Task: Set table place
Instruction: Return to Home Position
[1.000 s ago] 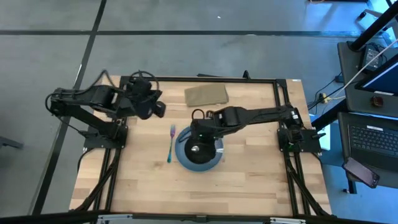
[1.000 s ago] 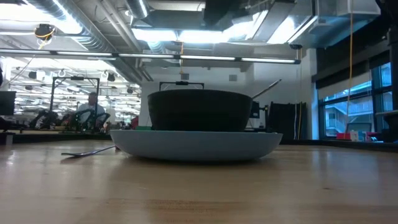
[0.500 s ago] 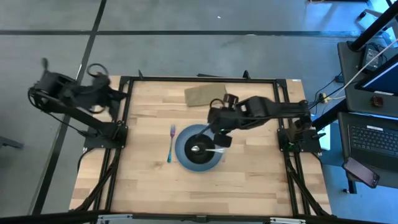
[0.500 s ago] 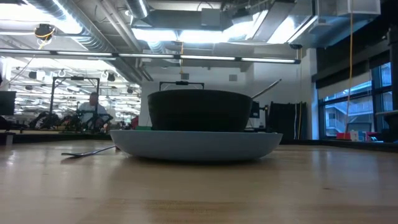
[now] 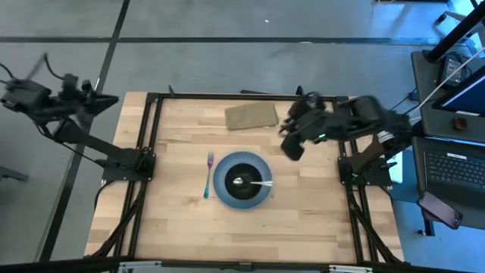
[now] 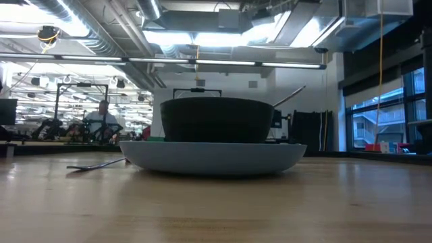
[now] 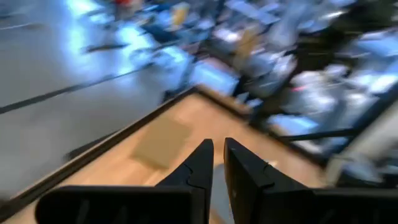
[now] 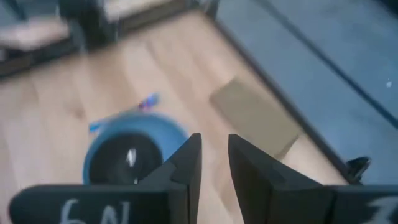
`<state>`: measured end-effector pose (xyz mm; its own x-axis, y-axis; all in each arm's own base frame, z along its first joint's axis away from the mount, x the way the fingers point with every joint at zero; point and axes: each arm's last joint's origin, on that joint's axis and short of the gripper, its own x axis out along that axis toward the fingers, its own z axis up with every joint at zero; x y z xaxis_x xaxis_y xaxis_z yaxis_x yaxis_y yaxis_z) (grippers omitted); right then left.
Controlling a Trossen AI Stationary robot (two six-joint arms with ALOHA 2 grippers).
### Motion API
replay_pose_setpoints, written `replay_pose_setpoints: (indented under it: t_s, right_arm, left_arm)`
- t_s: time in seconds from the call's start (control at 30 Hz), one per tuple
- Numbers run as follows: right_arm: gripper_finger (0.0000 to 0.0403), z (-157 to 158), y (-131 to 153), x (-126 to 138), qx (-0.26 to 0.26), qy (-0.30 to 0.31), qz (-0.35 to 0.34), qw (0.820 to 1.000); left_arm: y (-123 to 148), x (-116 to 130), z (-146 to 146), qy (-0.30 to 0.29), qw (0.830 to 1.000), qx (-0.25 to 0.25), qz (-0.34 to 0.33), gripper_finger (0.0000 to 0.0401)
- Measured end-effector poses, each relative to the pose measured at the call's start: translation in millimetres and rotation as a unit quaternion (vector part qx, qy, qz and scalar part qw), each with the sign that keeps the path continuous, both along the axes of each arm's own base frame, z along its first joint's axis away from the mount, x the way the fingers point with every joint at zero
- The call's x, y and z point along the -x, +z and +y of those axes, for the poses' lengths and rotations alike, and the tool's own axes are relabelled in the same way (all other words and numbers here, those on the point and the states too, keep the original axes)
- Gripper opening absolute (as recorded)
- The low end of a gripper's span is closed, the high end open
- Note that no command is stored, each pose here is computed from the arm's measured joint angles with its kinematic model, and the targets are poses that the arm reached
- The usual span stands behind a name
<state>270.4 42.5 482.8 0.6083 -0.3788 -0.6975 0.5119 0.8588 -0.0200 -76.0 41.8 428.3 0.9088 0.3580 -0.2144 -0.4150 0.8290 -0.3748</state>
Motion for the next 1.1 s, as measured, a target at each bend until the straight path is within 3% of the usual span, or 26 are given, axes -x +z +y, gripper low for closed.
replay_pose_setpoints:
  t_s: [0.1, 0.23, 0.3, 0.4, 0.57, 0.7, 1.03, 1.1]
  right_arm:
    - [0.0083, -2.9, 16.4, 14.5, 0.013, -0.018, -0.059, 0.998]
    - [0.0083, 2.9, 30.0, 16.3, 0.028, 0.023, -0.112, 0.993]
    - [0.0083, 7.7, 33.6, 11.9, 0.026, 0.034, -0.139, 0.989]
    - [0.0083, 18.7, 27.0, -7.8, 0.027, 0.049, -0.176, 0.983]
    - [0.0083, 31.6, -8.3, -38.1, 0.003, 0.071, -0.21, 0.975]
    - [0.0083, 32.8, -36.6, -36.4, -0.026, 0.076, -0.271, 0.959]
    - [0.0083, 16.9, -148.7, 20.8, -0.107, 0.059, -0.401, 0.908]
    - [0.0083, 13.2, -169.1, 34.1, -0.124, 0.059, -0.433, 0.891]
  left_arm:
    - [-14.5, 23.7, 4.7, -0.058, 0.996, -0.002, -0.075, 0.004]
    - [-43.0, 36.1, 6.0, -0.103, 0.982, -0.02, -0.159, 0.0048]
    - [-58.0, 30.2, 3.1, -0.123, 0.974, -0.03, -0.189, 0.0052]
    - [-66.8, 4.3, -6.1, -0.146, 0.977, -0.041, -0.149, 0.0058]
    - [-71.5, -36.6, -20.4, -0.196, 0.964, -0.041, -0.176, 0.0067]
    - [-73.8, -39.5, -23.1, -0.229, 0.95, -0.035, -0.209, 0.0073]
    - [-85.1, -50.5, -27.3, -0.241, 0.951, -0.025, -0.19, 0.0087]
    - [-89.4, -56.4, -29.3, -0.243, 0.952, -0.018, -0.187, 0.009]
